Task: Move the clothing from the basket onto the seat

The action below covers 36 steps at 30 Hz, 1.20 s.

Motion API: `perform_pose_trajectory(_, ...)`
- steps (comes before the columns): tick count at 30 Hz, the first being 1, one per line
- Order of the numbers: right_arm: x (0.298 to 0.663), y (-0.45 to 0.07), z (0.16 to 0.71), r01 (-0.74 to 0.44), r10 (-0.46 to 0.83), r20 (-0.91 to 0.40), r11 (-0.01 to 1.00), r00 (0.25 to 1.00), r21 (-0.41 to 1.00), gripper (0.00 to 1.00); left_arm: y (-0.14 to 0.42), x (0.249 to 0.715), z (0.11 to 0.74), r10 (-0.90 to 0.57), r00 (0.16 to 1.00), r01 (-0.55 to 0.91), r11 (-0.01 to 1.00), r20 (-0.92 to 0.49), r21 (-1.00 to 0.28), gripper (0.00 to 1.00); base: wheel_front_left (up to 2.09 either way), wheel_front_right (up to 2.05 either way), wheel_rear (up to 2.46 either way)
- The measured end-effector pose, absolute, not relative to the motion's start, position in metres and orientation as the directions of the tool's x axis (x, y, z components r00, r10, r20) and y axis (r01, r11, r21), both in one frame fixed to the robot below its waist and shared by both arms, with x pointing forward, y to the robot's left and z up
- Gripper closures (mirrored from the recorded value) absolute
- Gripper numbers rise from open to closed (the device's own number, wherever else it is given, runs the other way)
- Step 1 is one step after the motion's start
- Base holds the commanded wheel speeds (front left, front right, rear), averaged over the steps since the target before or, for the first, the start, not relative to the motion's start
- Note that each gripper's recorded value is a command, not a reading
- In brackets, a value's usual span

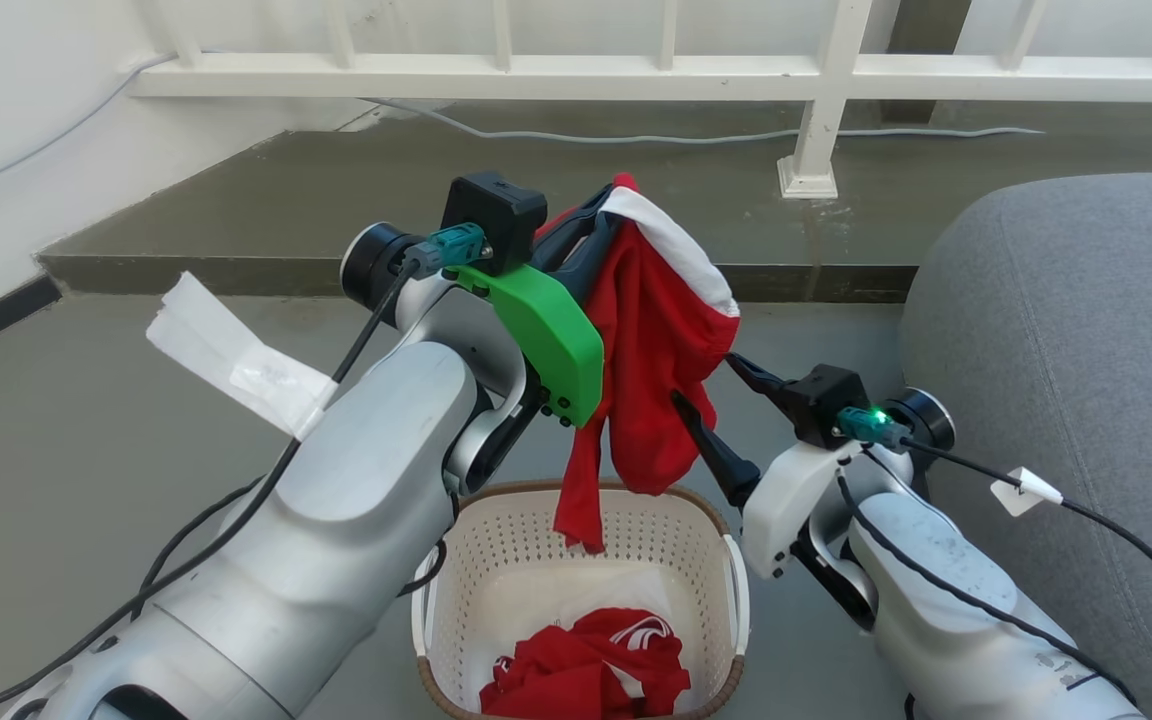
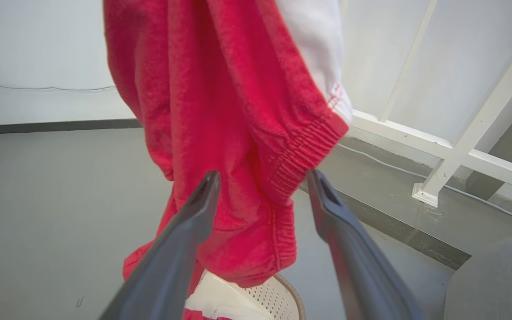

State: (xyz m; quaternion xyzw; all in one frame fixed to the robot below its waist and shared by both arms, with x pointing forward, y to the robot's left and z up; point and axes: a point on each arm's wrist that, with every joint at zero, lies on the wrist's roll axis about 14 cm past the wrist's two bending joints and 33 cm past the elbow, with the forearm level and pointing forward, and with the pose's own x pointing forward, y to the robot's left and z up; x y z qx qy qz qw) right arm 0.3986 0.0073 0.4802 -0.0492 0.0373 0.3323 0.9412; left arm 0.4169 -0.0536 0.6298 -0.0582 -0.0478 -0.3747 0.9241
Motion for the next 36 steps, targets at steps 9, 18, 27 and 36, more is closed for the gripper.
perform_pose_trajectory(9,0.410,0.002,0.487,-0.605,0.600,-0.090,0.794,0.795,-0.051,0.00,-0.059,0.411,0.632,-0.703,0.698,0.714,0.697,0.137,-0.063,1.00,0.00,0.00,0.00)
perform_pose_trajectory(18,0.420,0.007,0.497,-0.609,0.605,-0.071,0.792,0.793,-0.053,0.00,-0.060,0.406,0.632,-0.709,0.692,0.721,0.688,0.139,-0.078,1.00,0.00,0.00,0.00)
perform_pose_trajectory(27,0.424,-0.001,0.483,-0.583,0.576,-0.115,0.812,0.810,-0.040,0.00,-0.055,0.407,0.640,-0.693,0.703,0.708,0.703,0.157,-0.068,1.00,0.00,0.00,0.00)
perform_pose_trajectory(36,0.424,0.014,0.498,-0.617,0.613,-0.075,0.786,0.787,-0.049,0.45,-0.057,0.403,0.641,-0.701,0.695,0.716,0.694,0.159,-0.069,1.00,0.00,0.00,0.00)
